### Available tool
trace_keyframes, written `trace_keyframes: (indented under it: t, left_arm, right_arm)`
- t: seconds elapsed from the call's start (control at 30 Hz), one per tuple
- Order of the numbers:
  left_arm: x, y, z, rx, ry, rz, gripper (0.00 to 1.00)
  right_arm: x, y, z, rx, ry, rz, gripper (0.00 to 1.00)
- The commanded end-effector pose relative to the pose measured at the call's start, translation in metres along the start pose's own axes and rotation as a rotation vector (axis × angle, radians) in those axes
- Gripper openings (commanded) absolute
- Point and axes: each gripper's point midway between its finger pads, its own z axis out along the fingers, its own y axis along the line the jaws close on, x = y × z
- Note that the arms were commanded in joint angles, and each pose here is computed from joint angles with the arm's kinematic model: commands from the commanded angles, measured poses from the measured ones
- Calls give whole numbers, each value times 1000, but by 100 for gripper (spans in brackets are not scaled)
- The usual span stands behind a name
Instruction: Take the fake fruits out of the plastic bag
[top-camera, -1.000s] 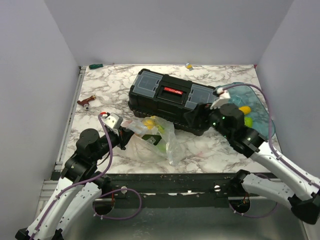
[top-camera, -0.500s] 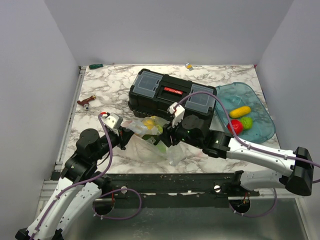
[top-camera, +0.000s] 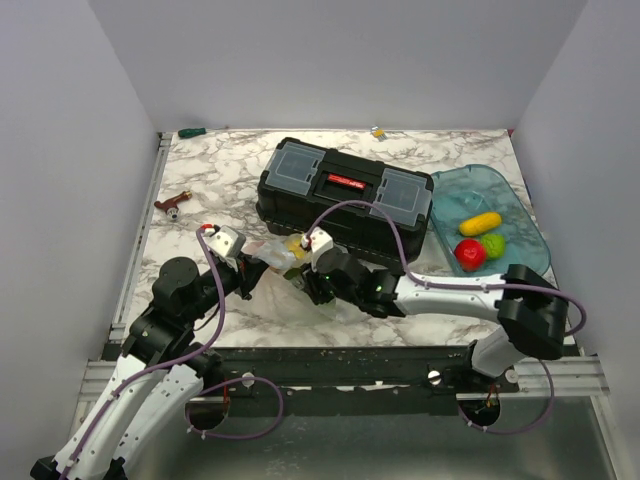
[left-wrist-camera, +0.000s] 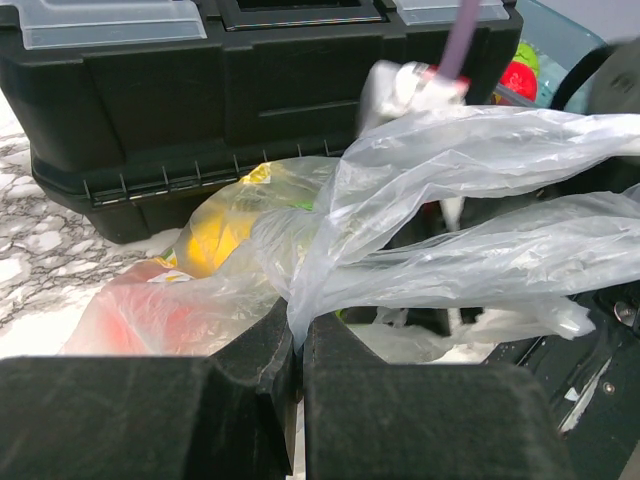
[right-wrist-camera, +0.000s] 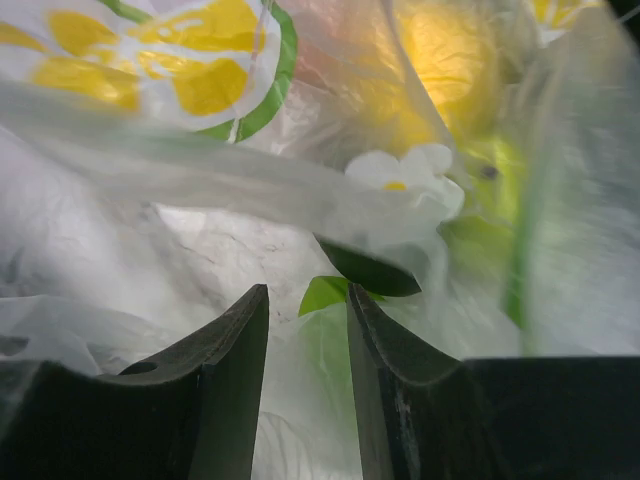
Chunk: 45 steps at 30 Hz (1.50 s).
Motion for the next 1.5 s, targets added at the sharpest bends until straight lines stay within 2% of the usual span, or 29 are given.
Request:
trace_keyframes:
  t: [0.0, 0.13, 0.27, 0.37, 0.5, 0.7, 0.8, 0.97, 1.03, 1.13, 1.3, 1.47]
  left_arm:
    - [-8, 0, 0, 2, -21, 5, 0]
    - [-8, 0, 0, -1, -22, 6, 0]
    - [-8, 0, 1, 3, -16, 3, 0]
    - [-7, 0, 1, 4, -13, 3, 0]
    - [-5, 0, 3, 5, -4, 0, 0]
    - [0, 1, 2, -13, 21, -44, 0]
    - [14, 0, -2, -35, 107, -146, 0]
    - [67, 2, -11, -165, 387, -406, 0]
    - [73, 6, -17, -235, 436, -461, 0]
    - [74, 3, -18, -267, 414, -577, 0]
    - [92, -17, -8, -162, 373, -740, 0]
    - [75, -21, -10, -59, 227, -645, 0]
  right_arm:
    - [10, 0, 19, 97, 31, -42, 40]
    - [36, -1, 14, 170, 102, -82, 41]
    - [55, -29, -3, 347, 189, -71, 42]
    - [62, -38, -21, 426, 204, -83, 45]
    - [69, -36, -31, 380, 176, -46, 57]
    - [78, -34, -36, 322, 105, 63, 61]
    - [84, -29, -39, 277, 53, 107, 61]
    - [104, -21, -34, 167, -31, 167, 60]
    - [112, -20, -29, 153, -39, 175, 60]
    - [127, -24, -19, 189, -6, 169, 55]
    - [132, -23, -13, 237, 25, 151, 52]
    - [97, -16, -26, 203, -61, 197, 56]
